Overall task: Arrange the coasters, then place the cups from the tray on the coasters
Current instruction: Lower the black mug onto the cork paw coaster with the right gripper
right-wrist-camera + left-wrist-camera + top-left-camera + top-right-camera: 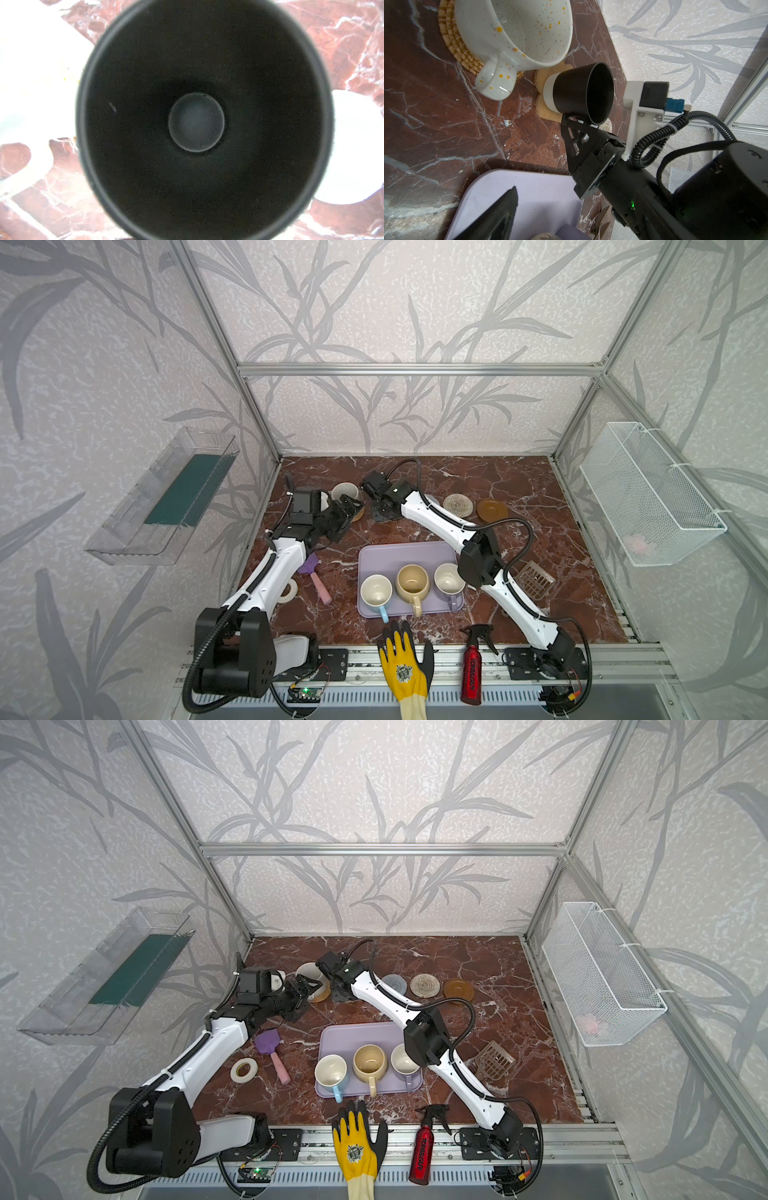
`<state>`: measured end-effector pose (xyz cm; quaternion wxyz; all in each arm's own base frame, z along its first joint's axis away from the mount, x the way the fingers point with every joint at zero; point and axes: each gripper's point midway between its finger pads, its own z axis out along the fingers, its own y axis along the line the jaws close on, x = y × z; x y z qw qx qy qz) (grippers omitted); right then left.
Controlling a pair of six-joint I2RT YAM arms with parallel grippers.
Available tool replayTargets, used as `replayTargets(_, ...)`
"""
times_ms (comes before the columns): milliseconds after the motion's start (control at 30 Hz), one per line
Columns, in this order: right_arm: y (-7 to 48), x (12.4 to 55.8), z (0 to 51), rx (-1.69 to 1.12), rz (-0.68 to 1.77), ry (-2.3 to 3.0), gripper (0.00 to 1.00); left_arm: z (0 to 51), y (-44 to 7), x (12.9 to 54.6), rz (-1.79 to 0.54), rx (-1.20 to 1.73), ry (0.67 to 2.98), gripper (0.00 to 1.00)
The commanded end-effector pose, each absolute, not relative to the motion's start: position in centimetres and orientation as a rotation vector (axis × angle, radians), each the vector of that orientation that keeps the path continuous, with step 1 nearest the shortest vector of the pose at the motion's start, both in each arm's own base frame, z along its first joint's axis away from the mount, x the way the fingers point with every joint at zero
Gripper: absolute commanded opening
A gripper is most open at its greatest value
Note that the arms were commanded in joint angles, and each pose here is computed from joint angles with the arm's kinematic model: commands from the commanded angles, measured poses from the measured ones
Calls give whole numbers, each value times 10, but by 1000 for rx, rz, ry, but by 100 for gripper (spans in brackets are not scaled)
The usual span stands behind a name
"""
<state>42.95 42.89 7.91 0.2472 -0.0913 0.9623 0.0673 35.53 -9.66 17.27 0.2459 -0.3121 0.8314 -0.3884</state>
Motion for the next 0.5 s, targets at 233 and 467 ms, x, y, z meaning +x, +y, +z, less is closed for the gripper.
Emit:
replayTargets(233,431,430,98,-226,213,2598,61,184,-94,346,-1053,-830,2253,89)
replayTargets(467,434,421,128,-249,295,2590,99,200,-92,332,-1017,-764,2268,96)
